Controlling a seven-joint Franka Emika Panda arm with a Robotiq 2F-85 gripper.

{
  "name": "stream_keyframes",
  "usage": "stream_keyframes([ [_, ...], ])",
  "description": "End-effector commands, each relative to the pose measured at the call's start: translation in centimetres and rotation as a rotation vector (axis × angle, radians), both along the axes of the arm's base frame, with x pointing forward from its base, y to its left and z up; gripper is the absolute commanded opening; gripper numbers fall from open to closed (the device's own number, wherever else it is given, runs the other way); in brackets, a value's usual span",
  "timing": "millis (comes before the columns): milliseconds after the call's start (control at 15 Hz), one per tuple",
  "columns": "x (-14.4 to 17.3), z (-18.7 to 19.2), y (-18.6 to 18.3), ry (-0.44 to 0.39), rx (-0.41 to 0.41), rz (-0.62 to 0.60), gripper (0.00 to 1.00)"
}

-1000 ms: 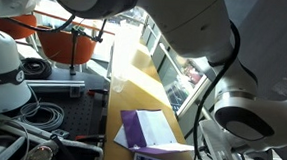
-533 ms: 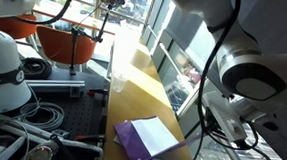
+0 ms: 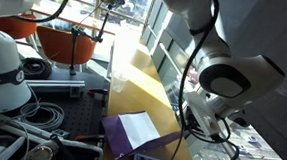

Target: Close the file

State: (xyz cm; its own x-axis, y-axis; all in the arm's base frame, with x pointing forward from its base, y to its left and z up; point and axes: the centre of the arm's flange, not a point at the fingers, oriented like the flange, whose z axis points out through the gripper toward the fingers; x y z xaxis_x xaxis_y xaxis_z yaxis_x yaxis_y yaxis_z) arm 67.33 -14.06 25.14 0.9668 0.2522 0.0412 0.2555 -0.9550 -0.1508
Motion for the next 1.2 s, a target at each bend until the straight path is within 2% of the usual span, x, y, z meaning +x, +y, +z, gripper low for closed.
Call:
stream_keyframes([
  [0,0.1,1.7,1.7,-0.035,-0.09,0.065,0.0],
  [267,1.5,3.4,2.8,-0.082,-0.161,0.136,0.0],
  [667,2.5,5.4,3.8,-0.15,-0.202,0.192,0.0],
  [1133,3.8,4.1,6.3,-0.24,-0.237,0.257,0.0],
])
